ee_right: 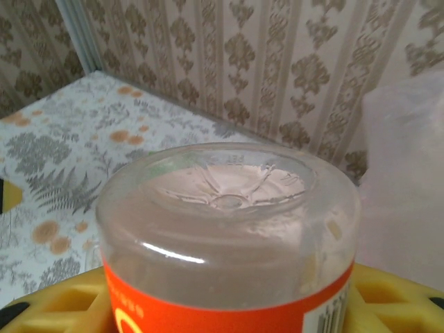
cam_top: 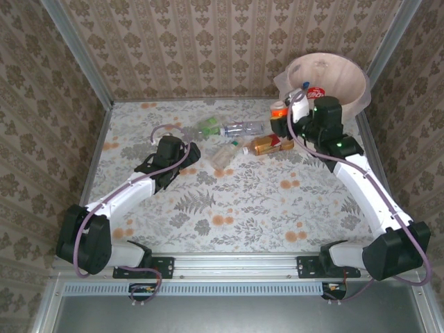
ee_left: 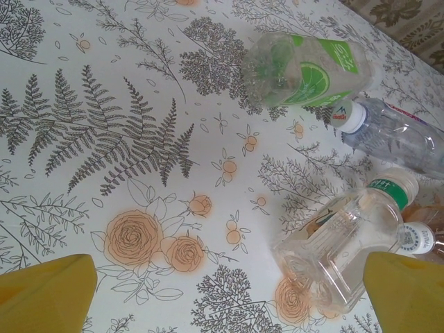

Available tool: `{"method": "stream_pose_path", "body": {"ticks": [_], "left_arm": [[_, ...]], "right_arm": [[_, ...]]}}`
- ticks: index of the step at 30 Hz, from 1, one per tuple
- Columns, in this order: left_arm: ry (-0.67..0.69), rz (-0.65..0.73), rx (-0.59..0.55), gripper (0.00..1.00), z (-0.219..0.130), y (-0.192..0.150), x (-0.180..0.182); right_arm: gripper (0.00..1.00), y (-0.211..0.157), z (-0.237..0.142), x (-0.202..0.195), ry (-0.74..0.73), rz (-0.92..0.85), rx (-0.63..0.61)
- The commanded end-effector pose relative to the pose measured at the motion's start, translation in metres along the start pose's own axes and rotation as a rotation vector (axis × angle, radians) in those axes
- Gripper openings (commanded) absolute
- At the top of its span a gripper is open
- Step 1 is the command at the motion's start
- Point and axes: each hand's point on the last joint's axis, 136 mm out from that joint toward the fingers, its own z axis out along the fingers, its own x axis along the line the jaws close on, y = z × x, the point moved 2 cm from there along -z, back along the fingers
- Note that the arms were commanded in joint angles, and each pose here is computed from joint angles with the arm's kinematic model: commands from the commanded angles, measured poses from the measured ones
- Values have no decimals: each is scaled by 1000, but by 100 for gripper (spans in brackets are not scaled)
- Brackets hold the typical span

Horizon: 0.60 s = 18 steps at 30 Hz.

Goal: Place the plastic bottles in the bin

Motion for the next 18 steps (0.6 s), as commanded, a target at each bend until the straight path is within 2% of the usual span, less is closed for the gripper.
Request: {"method": "stream_pose_path", "body": {"ticks": [1, 8, 18], "left_arm": [[-16, -30, -13, 100, -6, 2, 2], [-19, -32, -27, 100, -9, 4, 3], [-47, -38, -35, 100, -13, 4, 1]], "right_arm": [[42, 46, -20, -13, -13, 17, -121], [42, 81, -33, -54, -118, 90, -172], [40, 94, -26, -139, -484, 206, -97]]}}
